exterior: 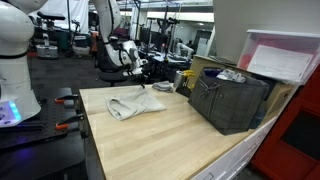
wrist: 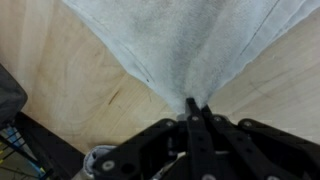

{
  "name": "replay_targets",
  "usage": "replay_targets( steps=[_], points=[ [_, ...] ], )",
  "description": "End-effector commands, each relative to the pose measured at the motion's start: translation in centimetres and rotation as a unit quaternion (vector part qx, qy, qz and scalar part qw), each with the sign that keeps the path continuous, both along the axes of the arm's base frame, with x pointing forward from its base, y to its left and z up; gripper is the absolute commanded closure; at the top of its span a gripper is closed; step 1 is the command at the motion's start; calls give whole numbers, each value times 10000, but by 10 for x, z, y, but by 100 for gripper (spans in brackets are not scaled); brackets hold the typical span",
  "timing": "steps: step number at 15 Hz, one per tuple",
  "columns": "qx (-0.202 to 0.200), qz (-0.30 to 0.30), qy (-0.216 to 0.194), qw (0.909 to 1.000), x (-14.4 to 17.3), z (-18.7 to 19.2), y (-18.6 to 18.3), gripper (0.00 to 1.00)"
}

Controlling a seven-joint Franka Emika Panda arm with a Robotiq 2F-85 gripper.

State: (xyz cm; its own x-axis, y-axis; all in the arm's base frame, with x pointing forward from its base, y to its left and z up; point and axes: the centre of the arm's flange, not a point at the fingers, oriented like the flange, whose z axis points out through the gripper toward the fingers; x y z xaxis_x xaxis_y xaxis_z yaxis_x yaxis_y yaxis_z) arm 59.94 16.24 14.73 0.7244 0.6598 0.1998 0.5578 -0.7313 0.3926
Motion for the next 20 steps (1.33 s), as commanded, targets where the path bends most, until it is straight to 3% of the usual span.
replay_targets(
  steps=[1,4,5,7,10,13,16,20],
  points=[
    [146,-111,-28,9998,11,37,-4,99],
    [204,-251,-121,9994,18,42,-4,99],
    [204,-276,-139,9993,19,43,-5,72],
    [224,-311,-137,9992,19,45,-9,64],
    [197,-469,-165,9986,19,48,-19,42],
    [-45,-1061,-90,9943,23,49,-51,20],
    [-471,-1761,212,9830,24,42,-98,1],
    [-886,-2525,1083,9574,4,33,-145,0]
  ],
)
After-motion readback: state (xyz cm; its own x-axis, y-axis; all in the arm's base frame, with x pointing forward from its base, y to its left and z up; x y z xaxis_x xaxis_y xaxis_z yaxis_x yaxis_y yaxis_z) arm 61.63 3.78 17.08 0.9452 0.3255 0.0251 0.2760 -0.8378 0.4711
